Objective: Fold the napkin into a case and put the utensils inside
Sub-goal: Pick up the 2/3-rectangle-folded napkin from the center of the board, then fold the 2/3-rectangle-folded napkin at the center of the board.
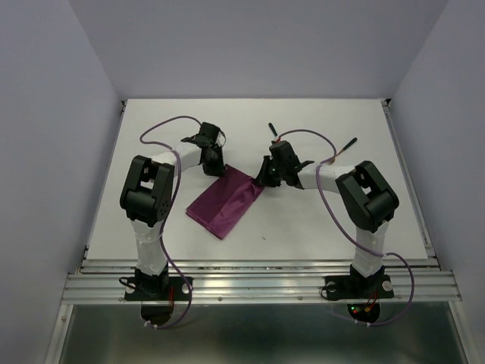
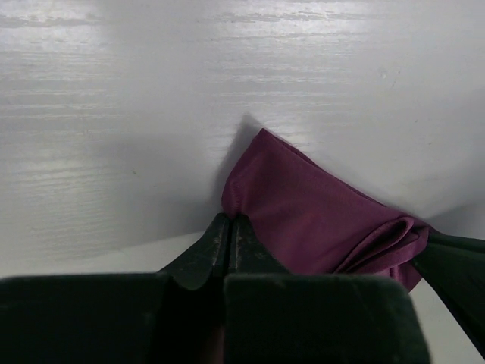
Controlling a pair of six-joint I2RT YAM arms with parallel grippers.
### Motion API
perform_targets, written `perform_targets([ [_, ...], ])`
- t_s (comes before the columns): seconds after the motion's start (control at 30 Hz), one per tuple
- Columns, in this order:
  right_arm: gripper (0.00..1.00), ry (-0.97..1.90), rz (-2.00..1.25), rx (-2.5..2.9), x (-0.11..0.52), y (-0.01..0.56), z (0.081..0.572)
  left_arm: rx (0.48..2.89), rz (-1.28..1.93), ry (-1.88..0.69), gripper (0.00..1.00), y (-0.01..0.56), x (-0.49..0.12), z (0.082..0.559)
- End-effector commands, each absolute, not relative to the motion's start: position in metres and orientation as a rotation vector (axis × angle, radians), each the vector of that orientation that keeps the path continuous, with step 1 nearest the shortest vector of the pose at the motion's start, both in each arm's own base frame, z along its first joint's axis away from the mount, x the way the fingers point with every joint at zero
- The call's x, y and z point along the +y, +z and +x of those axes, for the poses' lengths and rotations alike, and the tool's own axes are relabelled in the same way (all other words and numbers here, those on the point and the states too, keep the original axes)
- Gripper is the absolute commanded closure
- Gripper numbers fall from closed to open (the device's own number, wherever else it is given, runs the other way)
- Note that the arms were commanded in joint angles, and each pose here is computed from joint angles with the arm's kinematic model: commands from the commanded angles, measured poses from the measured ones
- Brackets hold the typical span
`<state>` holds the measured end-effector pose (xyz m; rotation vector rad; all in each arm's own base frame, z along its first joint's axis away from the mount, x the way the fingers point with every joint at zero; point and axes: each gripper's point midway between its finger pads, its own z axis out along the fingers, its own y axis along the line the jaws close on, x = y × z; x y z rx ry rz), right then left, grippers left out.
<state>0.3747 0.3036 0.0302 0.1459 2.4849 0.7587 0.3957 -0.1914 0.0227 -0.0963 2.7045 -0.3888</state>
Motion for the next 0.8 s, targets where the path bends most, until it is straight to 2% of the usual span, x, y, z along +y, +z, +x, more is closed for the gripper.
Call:
perform_targets([
  [0.0, 0.85, 0.712, 0.209, 2.492, 0.303, 0.024, 0.381, 2.741, -0.052, -0.46, 0.97, 0.019, -0.202, 0.392],
  [0.03, 0.85, 0.713, 0.218, 2.488, 0.303, 0.025, 0.382, 2.743, -0.046, -0.466, 1.0, 0.018, -0.204, 0.393],
  [0.33, 0.85, 0.664, 0.314, 2.482, 0.3, 0.023, 0.392, 2.657, -0.01, -0.473, 1.0, 0.052, -0.209, 0.414],
  [0.77, 0.86, 0.64, 0.362, 2.506, 0.303, 0.014, 0.398, 2.58, 0.014, -0.554, 1.0, 0.091, -0.215, 0.409],
])
